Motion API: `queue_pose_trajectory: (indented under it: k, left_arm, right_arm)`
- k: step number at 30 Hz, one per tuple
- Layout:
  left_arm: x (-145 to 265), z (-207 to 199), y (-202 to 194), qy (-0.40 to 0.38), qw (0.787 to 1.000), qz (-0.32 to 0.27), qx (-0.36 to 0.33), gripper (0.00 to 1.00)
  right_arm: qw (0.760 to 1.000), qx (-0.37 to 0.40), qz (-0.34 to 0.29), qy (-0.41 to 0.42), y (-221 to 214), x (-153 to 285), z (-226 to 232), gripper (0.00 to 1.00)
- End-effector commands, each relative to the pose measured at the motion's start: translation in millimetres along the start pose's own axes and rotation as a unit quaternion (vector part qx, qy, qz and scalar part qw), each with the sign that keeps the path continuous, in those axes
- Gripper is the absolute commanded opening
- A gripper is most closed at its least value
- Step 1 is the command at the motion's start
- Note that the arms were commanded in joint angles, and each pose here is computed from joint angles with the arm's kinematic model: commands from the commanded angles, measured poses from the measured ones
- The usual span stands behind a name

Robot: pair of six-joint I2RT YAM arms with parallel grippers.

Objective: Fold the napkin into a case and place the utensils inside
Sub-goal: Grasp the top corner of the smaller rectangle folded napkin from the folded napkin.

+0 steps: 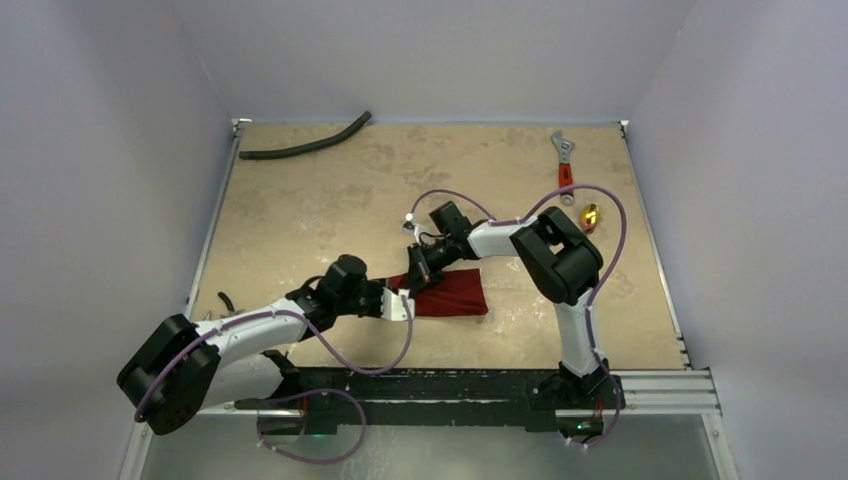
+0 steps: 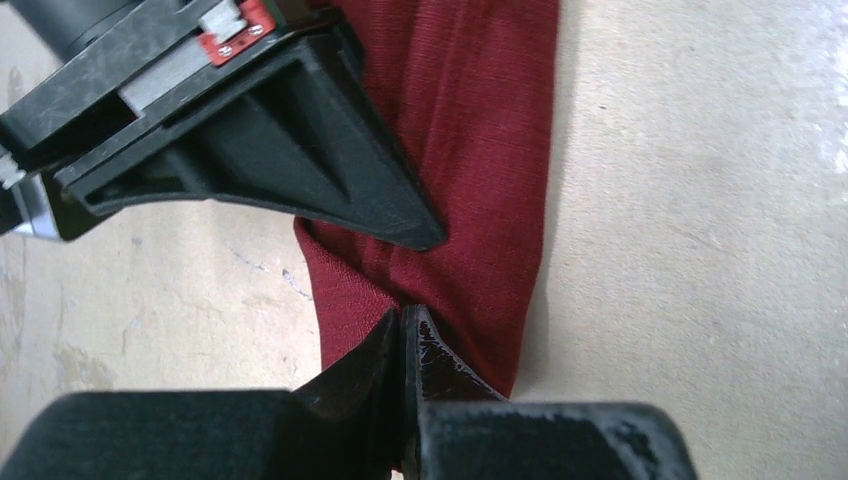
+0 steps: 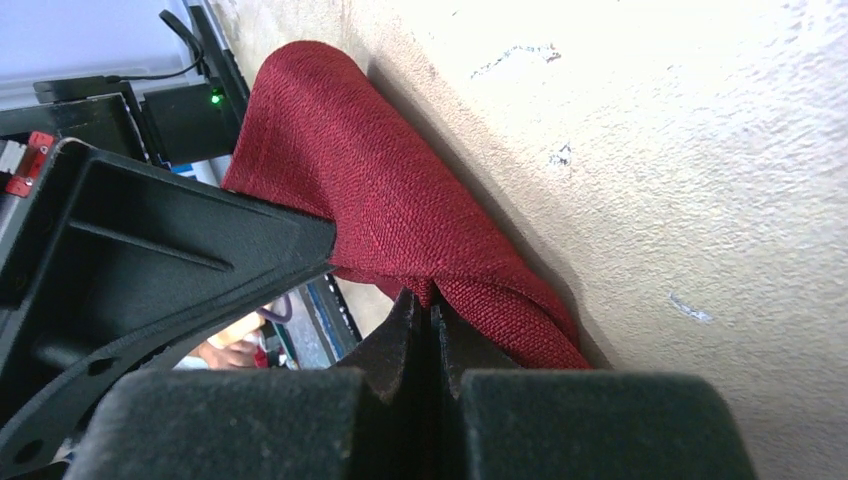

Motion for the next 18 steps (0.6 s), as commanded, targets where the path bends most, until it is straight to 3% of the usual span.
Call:
queue_pose_trajectory:
  k: [1,4,17,18]
  left_arm:
    - [-1.2,-21.1,-0.9,-0.081,0.994,-0.025,-0.063,0.0]
    - [1.2,-33.2,-15.6,-0.124,0.986,0.002,-0.112,0.0]
    - [4.7,-40.1,-52.8,-0.156,0.953,0.091,-0.243,0.0]
    - [6.5,-42.1,-56.7,-0.165,0.948,0.101,-0.254,0.0]
  right_arm:
    - [0.999,0.003,0.015,-0.049,-3.2,-7.2,-16.4,0.0]
    - [0.999,0.009,0.005,-0.037,1.6,-6.9,-9.9,0.0]
    - [0.999,0.029,0.015,0.026,-0.6,-13.4,8.1,0.0]
    - [0.999,0.035,0.013,0.028,0.2,-12.0,10.1,0.05]
Point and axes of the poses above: each gripper's point midway between its finger pads, its own x axis back along the fingers, its own z axis along the line the jaws close on, y = z × x, the point moved 7 cm from there along x, back along the fingers, and after that the axes turned 7 degrees about x, right-handed, at the moved point
